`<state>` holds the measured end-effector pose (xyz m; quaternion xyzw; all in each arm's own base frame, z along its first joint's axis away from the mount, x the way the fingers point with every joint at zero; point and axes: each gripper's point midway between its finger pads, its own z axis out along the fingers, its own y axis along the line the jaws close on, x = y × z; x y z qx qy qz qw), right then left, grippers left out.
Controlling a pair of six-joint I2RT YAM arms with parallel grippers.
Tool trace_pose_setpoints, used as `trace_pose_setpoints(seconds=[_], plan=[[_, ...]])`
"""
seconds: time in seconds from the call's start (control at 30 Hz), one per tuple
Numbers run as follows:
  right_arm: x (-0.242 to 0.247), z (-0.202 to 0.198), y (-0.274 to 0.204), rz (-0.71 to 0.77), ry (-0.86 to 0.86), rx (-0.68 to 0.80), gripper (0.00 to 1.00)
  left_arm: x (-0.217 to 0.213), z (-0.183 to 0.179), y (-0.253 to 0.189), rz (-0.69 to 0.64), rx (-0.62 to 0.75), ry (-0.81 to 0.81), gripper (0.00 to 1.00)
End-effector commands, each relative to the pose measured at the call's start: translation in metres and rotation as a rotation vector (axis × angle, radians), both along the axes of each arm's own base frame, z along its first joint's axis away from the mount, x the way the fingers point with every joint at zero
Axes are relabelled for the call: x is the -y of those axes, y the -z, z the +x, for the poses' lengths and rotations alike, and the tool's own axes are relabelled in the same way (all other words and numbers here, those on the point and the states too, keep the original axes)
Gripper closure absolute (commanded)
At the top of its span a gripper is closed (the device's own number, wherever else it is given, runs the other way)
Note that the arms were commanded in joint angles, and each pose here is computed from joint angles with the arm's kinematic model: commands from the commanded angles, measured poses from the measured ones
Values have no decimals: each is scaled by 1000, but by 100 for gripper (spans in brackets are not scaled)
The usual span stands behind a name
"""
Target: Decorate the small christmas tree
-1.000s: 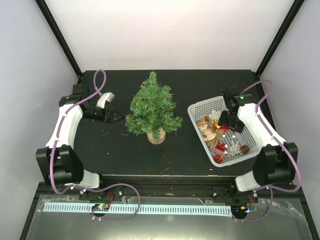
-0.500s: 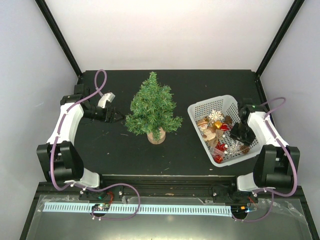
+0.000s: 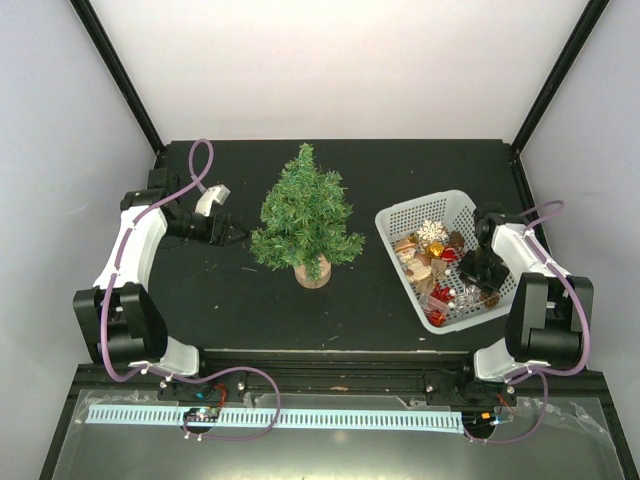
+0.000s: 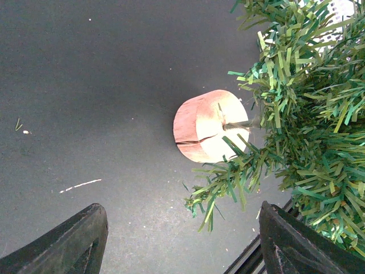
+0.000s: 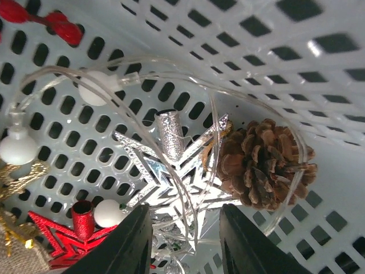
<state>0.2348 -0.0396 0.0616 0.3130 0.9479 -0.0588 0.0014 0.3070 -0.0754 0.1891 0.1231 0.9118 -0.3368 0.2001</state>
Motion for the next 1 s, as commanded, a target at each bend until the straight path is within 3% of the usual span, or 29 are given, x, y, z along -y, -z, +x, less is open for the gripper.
trace_pose_setpoints(seconds=[0.0, 0.17, 0.33, 0.7, 0.97], plan=[[0, 0, 10, 9, 5, -6, 67, 0, 3, -17, -2, 61, 4, 27], [0, 1, 10, 9, 5, -5, 76, -1, 3, -19, -3, 67, 4, 27], [-1, 1, 8, 12, 11, 2, 98, -1, 4, -21, -4, 71, 5, 27], [-12, 12, -75, 59, -10, 209, 99, -10, 7, -65, 55, 173, 13, 26], [-37, 20, -129, 204, 47, 487, 99, -1, -11, -158, 66, 399, 54, 23]])
